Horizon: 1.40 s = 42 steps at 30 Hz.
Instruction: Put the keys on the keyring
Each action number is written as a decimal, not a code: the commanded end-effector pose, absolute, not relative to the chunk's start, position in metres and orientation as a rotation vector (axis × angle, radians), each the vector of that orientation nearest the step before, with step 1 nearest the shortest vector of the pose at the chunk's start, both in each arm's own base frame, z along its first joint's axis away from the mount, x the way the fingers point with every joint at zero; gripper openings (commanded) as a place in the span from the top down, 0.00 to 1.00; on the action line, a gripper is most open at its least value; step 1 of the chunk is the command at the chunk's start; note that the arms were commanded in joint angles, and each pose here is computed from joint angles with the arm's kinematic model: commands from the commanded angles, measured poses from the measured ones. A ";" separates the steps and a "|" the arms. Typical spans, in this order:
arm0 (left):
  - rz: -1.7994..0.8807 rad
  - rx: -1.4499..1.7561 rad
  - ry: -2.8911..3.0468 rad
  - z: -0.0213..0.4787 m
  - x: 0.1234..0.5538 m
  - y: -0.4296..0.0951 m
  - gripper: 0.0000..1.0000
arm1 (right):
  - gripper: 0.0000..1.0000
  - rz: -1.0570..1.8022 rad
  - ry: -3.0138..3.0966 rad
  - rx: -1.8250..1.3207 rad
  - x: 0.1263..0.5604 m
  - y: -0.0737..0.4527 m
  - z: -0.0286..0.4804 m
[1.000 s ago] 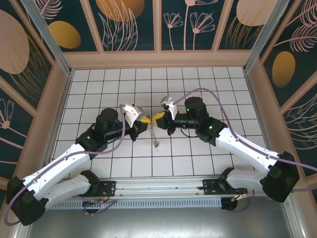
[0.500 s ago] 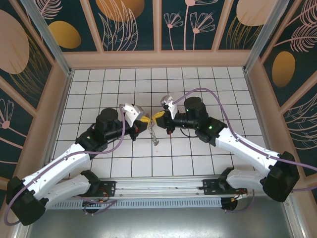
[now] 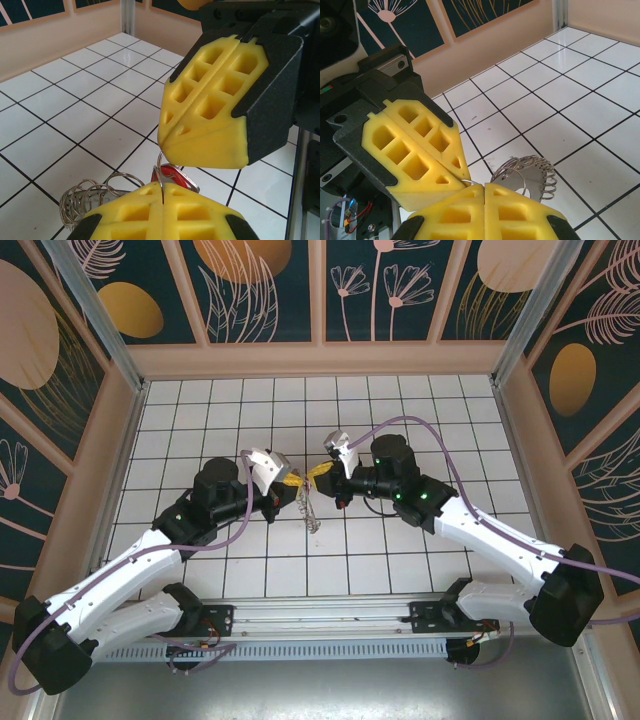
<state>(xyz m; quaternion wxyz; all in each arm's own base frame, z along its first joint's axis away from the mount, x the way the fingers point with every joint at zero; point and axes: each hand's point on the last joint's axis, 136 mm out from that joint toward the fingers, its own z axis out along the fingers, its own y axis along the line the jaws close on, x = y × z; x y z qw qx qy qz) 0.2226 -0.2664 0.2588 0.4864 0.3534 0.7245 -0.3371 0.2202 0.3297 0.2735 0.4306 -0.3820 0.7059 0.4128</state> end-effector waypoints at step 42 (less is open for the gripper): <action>-0.861 0.894 1.663 0.285 0.217 -0.273 1.00 | 1.00 0.984 1.704 -0.922 0.231 0.334 0.292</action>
